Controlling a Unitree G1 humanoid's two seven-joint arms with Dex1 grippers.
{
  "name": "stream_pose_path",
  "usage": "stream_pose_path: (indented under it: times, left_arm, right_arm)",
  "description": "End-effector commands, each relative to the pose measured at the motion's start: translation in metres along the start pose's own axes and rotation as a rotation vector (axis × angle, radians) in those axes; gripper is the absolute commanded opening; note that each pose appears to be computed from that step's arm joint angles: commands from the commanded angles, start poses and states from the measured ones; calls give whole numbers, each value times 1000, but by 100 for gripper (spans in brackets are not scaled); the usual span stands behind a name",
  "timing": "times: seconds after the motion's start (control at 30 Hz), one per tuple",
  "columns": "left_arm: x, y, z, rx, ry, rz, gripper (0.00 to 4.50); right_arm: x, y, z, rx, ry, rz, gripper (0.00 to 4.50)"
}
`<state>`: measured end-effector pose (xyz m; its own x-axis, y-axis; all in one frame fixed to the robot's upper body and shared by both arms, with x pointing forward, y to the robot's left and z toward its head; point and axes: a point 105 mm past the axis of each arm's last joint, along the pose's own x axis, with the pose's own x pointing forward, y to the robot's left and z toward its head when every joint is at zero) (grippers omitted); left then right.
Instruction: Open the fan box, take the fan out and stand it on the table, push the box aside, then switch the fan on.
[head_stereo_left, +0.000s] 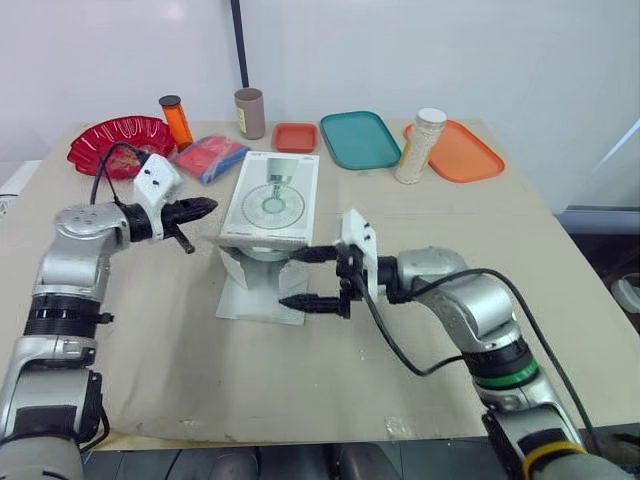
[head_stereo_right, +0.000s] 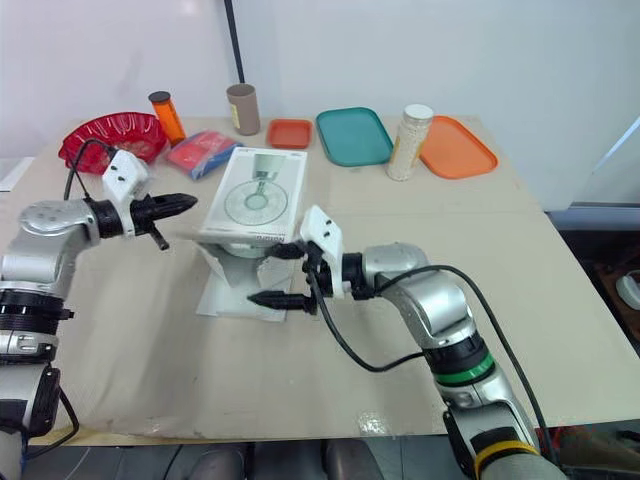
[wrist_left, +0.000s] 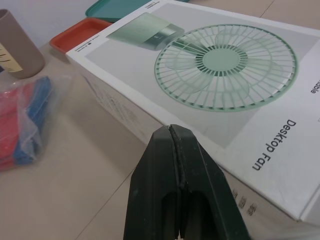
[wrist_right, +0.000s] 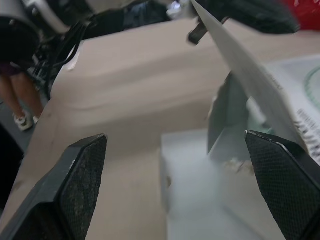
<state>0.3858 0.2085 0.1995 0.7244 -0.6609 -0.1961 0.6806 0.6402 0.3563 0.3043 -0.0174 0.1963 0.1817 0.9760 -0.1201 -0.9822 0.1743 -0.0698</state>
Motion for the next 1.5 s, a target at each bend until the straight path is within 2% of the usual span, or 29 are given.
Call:
stream_pose_path:
  times: [0.03,0.2,0.3,0.4,0.6,0.87,0.9,0.93,1.0,1.07,1.1,1.2,1.23,1.27,1.5]
  left_arm:
    - [-6,-2,8,20,-28,3,3]
    - [-18,-2,13,15,-49,18,3]
    - [-23,-7,30,12,-112,14,3]
    - [-20,-17,35,3,-130,-20,3]
    - [5,-46,17,-19,-73,-126,3]
    - [21,-40,-12,-49,38,-105,3]
    - [21,-42,-13,-49,40,-115,0]
    - [21,-43,-15,-38,47,-119,0]
    - [22,-45,-16,-31,47,-126,0]
    - [22,-46,-11,-31,24,-126,0]
    - [22,-46,-9,-31,17,-126,0]
    - [22,-46,-7,-35,4,-121,0]
    - [22,-46,-8,-36,4,-120,0]
    - [22,-46,-9,-36,4,-119,0]
    - [26,-53,-9,-55,-17,-115,0]
  right_arm:
    - [3,-12,16,8,-63,-46,450]
    - [15,-26,17,36,-70,-92,450]
    - [22,-37,-4,43,17,-144,450]
    - [24,-38,-14,29,60,-149,450]
    - [23,-36,-10,10,52,-144,450]
    - [12,-32,21,16,8,-169,450]
    - [11,-33,25,22,13,-190,409]
    - [11,-34,25,20,37,-205,396]
    - [11,-34,29,10,59,-216,337]
    - [17,-28,35,-42,111,-199,254]
    - [19,-25,36,-66,136,-191,230]
    - [28,-19,26,-164,239,-179,83]
    - [32,-18,18,-222,287,-175,21]
    - [34,-17,12,-262,317,-171,4]
    - [44,-25,-1,-318,411,-199,4]
